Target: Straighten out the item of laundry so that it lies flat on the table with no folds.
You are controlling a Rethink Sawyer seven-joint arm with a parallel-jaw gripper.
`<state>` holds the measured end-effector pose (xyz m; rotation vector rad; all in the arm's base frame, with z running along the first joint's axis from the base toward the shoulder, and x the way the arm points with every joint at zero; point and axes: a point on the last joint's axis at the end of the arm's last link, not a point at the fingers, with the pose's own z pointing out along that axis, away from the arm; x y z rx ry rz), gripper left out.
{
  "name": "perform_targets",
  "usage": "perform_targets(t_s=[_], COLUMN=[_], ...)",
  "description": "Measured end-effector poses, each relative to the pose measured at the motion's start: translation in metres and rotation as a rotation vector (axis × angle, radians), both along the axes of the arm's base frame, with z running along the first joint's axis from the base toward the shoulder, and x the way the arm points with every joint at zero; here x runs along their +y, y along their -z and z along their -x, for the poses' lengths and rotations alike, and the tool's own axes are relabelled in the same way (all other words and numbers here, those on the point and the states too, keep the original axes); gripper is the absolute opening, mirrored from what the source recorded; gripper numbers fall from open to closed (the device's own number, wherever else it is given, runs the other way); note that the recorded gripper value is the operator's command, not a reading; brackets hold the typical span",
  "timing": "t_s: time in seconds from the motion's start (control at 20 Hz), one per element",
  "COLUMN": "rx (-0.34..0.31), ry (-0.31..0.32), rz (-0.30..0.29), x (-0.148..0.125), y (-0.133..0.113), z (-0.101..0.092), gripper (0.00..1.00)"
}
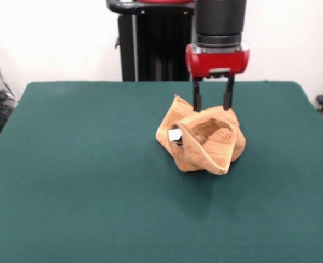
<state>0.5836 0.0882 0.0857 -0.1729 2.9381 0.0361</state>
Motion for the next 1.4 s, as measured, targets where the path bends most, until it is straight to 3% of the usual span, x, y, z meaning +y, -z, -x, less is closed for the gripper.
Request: perform_targets(t_s=[0.65, 1.2, 1.4], rx=[0.058, 0.111, 0.090], ry=[0.036, -0.041, -0.056], rz=[-0.027, -0.050, -0.045], x=[-0.015, 0.015, 0.017], y=[0.036, 0.116, 0.122], z=[0.025, 0.070, 0.071], gripper=[1.00, 1.00, 1.00])
